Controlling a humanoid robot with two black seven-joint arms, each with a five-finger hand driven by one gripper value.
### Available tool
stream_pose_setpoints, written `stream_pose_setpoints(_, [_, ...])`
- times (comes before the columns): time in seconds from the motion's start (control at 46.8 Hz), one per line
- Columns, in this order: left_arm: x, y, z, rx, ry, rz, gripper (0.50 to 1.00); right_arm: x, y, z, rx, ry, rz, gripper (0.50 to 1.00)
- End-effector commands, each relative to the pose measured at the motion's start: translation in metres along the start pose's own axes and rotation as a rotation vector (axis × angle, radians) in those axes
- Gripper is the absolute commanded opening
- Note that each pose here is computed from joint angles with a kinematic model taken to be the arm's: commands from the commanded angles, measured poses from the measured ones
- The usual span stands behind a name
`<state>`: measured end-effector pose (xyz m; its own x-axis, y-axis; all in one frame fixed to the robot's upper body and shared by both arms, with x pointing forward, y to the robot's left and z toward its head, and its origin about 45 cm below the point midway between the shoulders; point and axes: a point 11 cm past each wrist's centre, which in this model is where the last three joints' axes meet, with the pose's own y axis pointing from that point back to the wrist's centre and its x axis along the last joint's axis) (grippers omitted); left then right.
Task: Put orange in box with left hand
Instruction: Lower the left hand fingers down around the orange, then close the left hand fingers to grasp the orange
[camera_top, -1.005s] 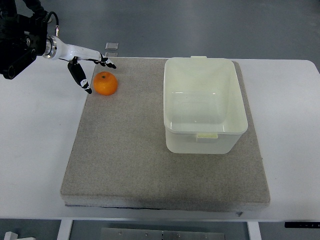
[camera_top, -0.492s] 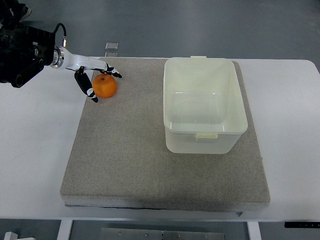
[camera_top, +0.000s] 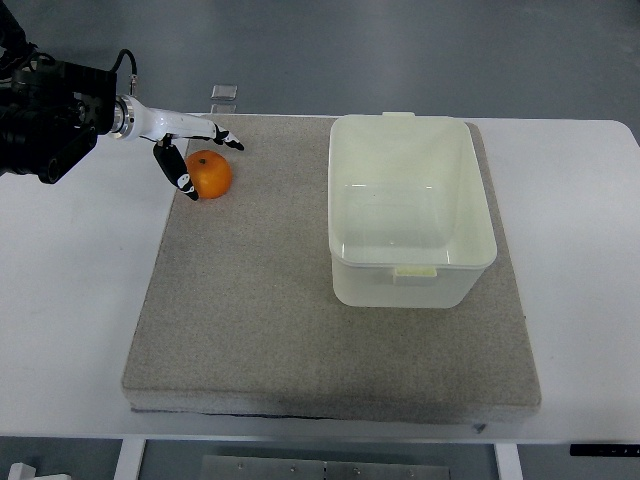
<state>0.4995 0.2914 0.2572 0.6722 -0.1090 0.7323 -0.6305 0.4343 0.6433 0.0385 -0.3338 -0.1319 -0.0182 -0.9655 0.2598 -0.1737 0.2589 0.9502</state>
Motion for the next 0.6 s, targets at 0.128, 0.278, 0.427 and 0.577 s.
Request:
stream_pose_setpoints(0.128, [-0.003, -0.002, 0.000, 0.001, -0.006, -0.002, 0.992, 0.000, 0.000, 0.000, 0.000, 0.000, 0.000, 0.944])
stream_pose_setpoints(0.278, [-0.003, -0.007, 0.007, -0.010, -0.015, -0.002, 0.992, 0.000, 0.000, 0.000, 0.000, 0.000, 0.000, 0.944])
stream_pose_setpoints(0.427, [-0.004, -0.014, 0.014, -0.022, -0.032, -0.003, 0.992, 0.000, 0.000, 0.000, 0.000, 0.000, 0.000, 0.944])
stream_pose_setpoints(0.577, [-0.001, -0.018, 0.014, 0.007, -0.083, 0.005, 0.992, 0.000, 0.000, 0.000, 0.000, 0.000, 0.000, 0.944])
